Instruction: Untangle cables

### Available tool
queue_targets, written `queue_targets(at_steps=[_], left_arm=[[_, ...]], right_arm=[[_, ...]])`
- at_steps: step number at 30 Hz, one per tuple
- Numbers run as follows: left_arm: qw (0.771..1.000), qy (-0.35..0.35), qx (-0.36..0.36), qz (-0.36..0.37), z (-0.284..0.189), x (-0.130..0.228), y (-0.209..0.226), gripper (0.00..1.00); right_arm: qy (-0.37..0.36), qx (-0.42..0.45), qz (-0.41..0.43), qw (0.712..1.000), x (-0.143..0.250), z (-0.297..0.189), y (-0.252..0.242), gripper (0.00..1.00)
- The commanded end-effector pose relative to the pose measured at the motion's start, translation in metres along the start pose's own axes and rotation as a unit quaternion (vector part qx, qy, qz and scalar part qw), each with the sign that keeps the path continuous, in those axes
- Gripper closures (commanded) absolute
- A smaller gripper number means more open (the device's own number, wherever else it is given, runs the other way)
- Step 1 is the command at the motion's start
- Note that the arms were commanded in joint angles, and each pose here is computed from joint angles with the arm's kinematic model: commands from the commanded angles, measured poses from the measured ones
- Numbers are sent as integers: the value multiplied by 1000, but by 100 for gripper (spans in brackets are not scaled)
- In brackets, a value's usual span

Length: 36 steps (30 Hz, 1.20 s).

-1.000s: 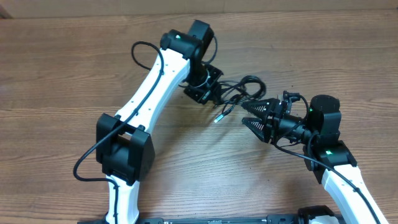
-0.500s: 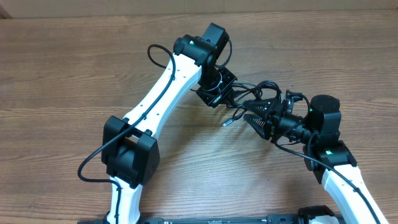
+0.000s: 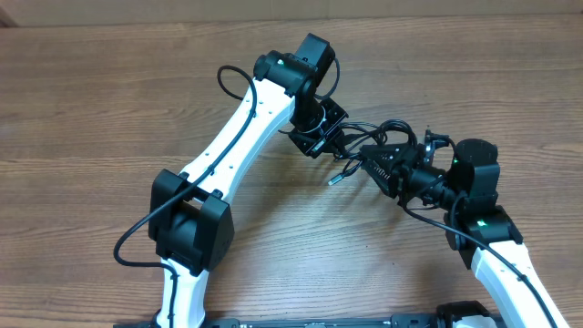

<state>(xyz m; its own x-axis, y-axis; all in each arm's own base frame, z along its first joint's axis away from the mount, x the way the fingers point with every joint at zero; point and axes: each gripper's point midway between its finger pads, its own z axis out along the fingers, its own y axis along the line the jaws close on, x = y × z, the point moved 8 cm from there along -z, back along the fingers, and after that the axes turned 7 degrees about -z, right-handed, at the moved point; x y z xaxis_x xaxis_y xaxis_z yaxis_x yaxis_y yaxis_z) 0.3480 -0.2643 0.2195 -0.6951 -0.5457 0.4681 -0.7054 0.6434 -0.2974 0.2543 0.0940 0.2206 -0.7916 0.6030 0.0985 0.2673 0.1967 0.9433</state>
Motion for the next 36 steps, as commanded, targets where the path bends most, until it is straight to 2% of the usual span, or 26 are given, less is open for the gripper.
queue_targets(at_steps=[1, 9, 17, 18, 25, 36], left_arm=[[1000, 14, 14, 18, -5, 5, -6, 96], [1000, 14, 15, 18, -5, 5, -6, 96], [1000, 14, 14, 16, -5, 5, -6, 96], [1000, 14, 14, 14, -5, 5, -6, 96], [1000, 10, 15, 4, -5, 4, -6, 96], [998, -66, 2, -11, -7, -13, -3, 96]], right_arm=[[-21, -5, -11, 1000, -4, -1, 9, 83], [-28, -4, -11, 1000, -5, -1, 9, 91], [-28, -4, -11, 1000, -5, -1, 9, 92], [-28, -4, -11, 1000, -5, -1, 9, 96], [-33, -2, -11, 999, -6, -1, 9, 96], [-26, 2, -10, 1000, -4, -1, 7, 96]])
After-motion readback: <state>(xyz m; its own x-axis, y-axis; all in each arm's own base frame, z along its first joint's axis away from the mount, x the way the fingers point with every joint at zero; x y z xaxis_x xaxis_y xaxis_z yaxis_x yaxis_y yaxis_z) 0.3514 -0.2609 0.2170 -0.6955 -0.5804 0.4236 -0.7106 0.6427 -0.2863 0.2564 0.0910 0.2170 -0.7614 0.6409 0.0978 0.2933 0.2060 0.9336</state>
